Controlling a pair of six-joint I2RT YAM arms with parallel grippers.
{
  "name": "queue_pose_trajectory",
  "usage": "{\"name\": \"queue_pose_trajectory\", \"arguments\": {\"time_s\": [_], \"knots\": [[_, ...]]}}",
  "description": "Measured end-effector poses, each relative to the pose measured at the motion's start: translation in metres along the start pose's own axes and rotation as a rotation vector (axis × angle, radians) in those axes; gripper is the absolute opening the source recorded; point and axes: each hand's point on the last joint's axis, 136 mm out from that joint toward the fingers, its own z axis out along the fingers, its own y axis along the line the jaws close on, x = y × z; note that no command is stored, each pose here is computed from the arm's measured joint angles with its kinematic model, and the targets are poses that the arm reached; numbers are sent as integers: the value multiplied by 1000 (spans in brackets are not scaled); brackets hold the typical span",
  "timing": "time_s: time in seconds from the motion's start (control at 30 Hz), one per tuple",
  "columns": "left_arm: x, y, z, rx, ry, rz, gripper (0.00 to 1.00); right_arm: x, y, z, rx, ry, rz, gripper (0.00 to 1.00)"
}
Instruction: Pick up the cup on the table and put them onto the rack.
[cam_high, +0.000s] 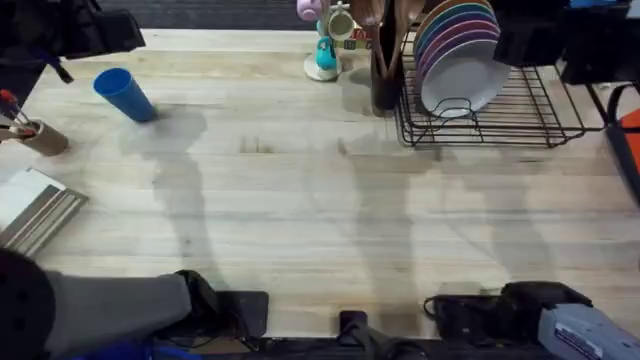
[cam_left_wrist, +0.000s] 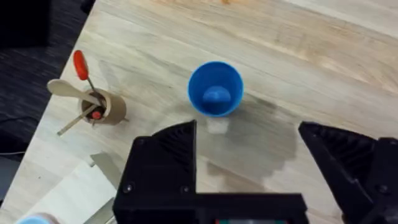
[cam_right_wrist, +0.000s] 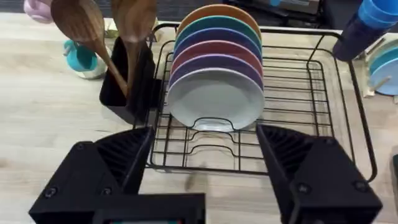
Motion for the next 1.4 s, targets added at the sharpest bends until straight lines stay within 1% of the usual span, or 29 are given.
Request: {"name": "queue_pose_trajectory", "arguments": {"time_s": [0.07, 0.1, 0.23, 0.37, 0.53, 0.87, 1.03, 1.13, 1.23, 1.27, 1.4], "knots": [[2, -1, 10, 1, 13, 3, 994, 0, 0, 0, 0, 0, 0, 992], [7, -3, 32, 3, 41, 5, 993, 0, 0, 0, 0, 0, 0, 992], [10, -4, 49, 5, 57, 6, 993, 0, 0, 0, 0, 0, 0, 992], [11, -5, 59, 6, 62, 6, 993, 0, 0, 0, 0, 0, 0, 992], [13, -9, 69, 27, 66, 6, 993, 0, 0, 0, 0, 0, 0, 992], [29, -18, 96, 67, 122, 7, 993, 0, 0, 0, 0, 0, 0, 992], [37, -26, 109, 92, 144, 12, 993, 0, 0, 0, 0, 0, 0, 992], [37, -33, 112, 104, 144, 22, 995, 0, 0, 0, 0, 0, 0, 992], [39, -42, 114, 121, 150, 33, 915, 0, 0, 0, 0, 0, 0, 992], [42, -48, 117, 133, 158, 46, 695, 0, 0, 0, 0, 0, 0, 992], [43, -49, 120, 134, 162, 49, 472, 0, 0, 0, 0, 0, 0, 992]]}}
